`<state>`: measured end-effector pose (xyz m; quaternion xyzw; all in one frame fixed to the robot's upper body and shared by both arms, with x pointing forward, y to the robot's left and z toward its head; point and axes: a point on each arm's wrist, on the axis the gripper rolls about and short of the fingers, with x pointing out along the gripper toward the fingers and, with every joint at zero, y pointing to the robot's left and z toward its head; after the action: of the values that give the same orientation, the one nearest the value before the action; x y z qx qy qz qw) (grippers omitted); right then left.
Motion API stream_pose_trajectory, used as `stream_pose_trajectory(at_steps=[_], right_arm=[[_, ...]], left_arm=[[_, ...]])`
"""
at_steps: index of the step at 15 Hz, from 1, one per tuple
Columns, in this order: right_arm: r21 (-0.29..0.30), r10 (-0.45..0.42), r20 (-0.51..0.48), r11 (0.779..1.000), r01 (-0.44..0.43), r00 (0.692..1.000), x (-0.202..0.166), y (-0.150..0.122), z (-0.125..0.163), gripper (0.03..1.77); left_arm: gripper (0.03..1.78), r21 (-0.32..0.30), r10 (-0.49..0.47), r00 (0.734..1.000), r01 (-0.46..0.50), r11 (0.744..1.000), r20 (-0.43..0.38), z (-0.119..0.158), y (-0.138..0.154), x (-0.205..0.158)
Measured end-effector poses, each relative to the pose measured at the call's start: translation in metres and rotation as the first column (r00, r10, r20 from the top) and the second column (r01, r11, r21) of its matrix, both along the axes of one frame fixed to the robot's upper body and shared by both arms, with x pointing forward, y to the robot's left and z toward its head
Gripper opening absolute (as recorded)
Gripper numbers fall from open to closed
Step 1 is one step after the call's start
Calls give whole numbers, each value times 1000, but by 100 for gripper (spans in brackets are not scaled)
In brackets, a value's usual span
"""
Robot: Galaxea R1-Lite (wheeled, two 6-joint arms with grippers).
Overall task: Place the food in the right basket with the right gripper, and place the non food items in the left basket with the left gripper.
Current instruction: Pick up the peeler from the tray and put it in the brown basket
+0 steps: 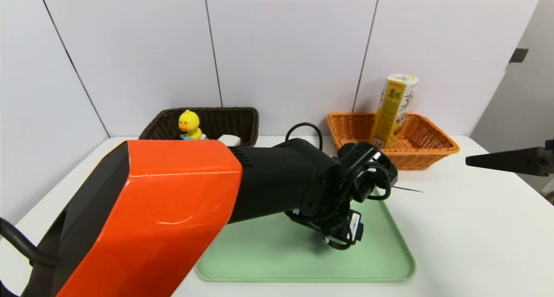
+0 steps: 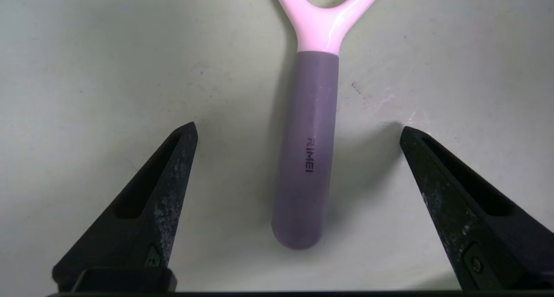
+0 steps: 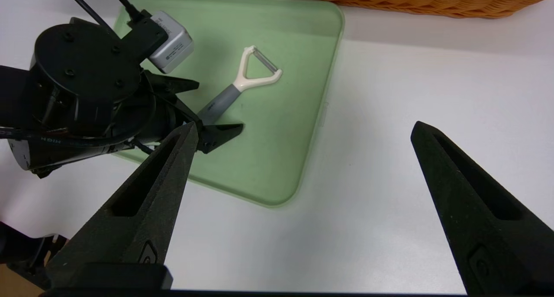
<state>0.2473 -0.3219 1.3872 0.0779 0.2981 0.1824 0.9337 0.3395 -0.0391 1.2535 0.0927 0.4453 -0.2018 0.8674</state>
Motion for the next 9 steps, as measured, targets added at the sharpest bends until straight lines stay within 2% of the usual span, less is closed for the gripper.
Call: stream_pose_trajectory(at_steps=[8,9], right_arm=[[0,-2,0,1000,2,1000,0,0,0,170],[0,-2,0,1000,2,1000,0,0,0,170]], left_arm=[[167,6,6,1000,-6,1000,-4,-5,-1,2],[159,7,5,1000,-5,1000,-6,-5,-1,2]])
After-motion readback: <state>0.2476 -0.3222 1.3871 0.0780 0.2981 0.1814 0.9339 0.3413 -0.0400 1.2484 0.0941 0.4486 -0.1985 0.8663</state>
